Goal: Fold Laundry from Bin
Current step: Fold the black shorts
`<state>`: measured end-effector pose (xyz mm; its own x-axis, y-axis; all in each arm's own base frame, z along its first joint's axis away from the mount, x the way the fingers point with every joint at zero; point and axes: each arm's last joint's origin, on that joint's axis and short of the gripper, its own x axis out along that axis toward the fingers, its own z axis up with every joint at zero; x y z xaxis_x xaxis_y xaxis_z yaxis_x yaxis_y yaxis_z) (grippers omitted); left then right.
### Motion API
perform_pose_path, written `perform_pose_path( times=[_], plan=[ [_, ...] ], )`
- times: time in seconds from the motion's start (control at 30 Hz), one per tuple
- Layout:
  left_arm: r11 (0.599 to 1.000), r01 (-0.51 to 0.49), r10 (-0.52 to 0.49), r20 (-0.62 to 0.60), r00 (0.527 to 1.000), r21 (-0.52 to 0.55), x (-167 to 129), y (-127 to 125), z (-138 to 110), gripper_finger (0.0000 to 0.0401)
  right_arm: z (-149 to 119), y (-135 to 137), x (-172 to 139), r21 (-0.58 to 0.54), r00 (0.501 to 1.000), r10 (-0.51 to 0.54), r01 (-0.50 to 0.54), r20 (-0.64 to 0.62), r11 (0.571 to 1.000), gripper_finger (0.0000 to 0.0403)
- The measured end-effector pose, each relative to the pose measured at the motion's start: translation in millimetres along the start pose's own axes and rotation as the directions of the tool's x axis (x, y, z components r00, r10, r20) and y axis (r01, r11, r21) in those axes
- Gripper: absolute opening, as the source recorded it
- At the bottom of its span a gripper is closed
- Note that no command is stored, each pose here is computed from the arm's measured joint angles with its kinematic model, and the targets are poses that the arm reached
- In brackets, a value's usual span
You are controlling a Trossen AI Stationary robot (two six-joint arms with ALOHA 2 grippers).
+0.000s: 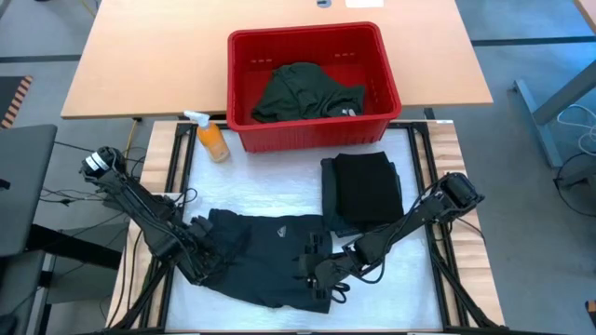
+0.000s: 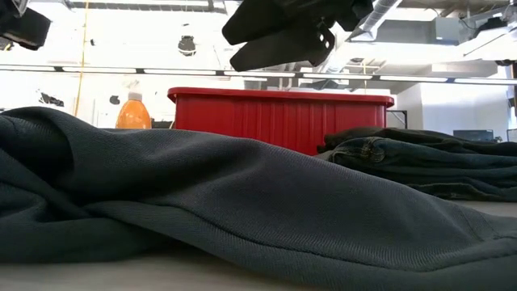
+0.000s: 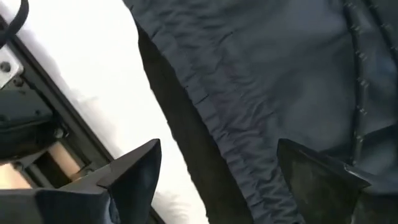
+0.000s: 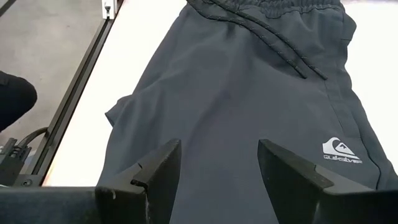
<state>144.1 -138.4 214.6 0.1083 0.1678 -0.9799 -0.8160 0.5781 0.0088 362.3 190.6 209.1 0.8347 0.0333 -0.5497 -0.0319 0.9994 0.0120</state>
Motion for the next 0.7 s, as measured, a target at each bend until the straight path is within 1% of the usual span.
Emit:
perform_pose_path(
  times=[0.13, 0.27, 0.33, 0.57, 0.7],
  plan=[
    [1.000, 0.015, -0.015, -0.011, 1.000, -0.026, 9.7, 0.5, -2.1, 0.0312, 0.7, 0.0, 0.1, 0.003, 1.000, 0.001, -0.001, 0.006, 1.000, 0.0240],
    [0.999, 0.002, -0.004, -0.053, 0.999, -0.046, 32.7, 7.8, -6.6, 0.0312, 1.1, 0.3, 0.0, 0.005, 1.000, 0.003, -0.003, 0.011, 1.000, 0.0240],
    [0.997, 0.001, -0.005, -0.053, 0.999, -0.075, 41.9, 14.3, -7.4, 0.0312, 0.7, 1.7, -0.6, 0.002, 1.000, 0.006, -0.006, 0.010, 1.000, 0.0240],
    [0.975, 0.164, -0.174, -0.054, 0.983, -0.148, 70.7, 29.1, -9.7, 0.0312, -0.4, 5.1, -1.9, -0.004, 1.000, 0.015, -0.015, 0.009, 1.000, 0.0240],
    [0.965, 0.200, -0.212, -0.057, 0.976, -0.166, 81.3, 33.5, -11.1, 0.0309, -0.3, 5.1, -1.9, -0.003, 1.000, 0.015, -0.015, 0.010, 1.000, 0.0240]
  ],
)
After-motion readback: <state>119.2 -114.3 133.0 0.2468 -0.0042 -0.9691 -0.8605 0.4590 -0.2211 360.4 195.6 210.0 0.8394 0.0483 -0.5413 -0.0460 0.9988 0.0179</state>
